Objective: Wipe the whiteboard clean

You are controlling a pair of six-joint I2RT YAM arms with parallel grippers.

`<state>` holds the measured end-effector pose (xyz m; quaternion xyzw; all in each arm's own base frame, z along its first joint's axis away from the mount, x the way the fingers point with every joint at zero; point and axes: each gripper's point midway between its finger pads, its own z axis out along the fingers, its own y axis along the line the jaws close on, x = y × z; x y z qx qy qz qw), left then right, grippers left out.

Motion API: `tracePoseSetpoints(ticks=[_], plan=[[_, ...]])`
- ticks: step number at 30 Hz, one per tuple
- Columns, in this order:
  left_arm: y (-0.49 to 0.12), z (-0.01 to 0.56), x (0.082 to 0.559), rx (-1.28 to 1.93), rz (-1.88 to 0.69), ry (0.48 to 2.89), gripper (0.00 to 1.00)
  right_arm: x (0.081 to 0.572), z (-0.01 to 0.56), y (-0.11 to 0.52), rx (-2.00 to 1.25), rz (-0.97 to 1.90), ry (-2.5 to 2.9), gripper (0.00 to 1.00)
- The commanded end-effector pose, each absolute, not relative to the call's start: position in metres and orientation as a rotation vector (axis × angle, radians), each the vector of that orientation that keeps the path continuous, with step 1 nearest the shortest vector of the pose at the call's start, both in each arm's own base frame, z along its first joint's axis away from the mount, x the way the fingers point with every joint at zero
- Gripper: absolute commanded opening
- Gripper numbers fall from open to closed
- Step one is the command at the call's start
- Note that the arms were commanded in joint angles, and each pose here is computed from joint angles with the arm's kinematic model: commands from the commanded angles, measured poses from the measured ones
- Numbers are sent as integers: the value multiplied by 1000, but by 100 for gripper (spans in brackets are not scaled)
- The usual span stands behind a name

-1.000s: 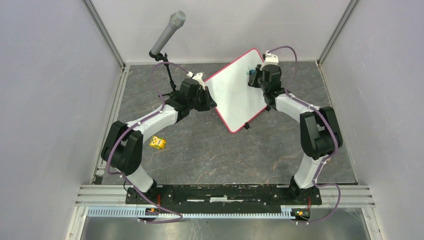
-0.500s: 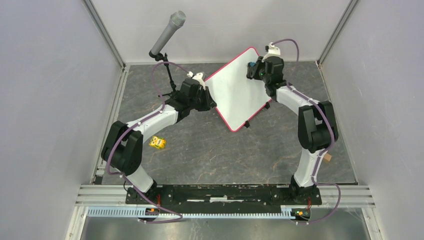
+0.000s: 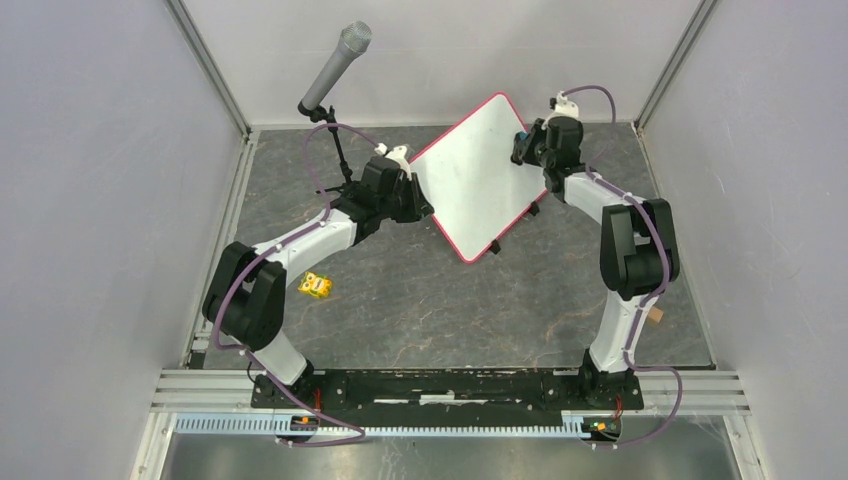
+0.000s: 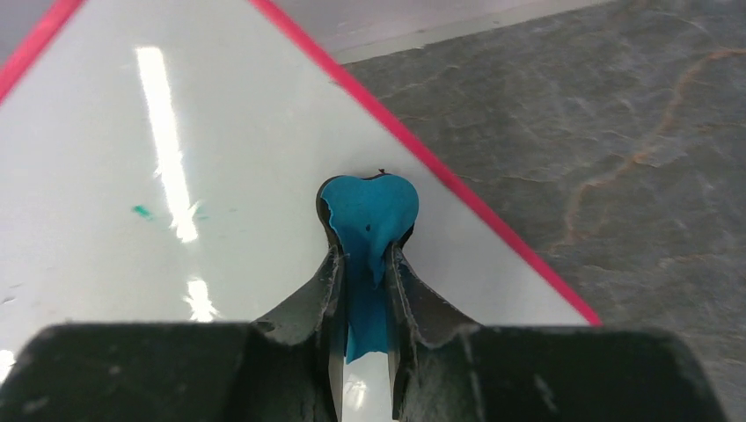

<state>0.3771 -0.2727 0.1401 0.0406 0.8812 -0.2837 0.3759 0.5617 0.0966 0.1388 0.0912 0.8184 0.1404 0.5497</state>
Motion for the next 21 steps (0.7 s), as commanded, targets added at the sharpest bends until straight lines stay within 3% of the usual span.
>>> tracePoseSetpoints(ticks=[1, 9, 21], plan=[[-265, 147, 386, 167, -631, 2216, 2, 558, 169, 191, 8, 528, 1917, 23], [-267, 146, 386, 169, -638, 2221, 2, 566, 191, 229, -36, 584, 1877, 22], [-267, 146, 385, 167, -641, 2222, 2, 591, 122, 131, 212, 455, 2035, 22]])
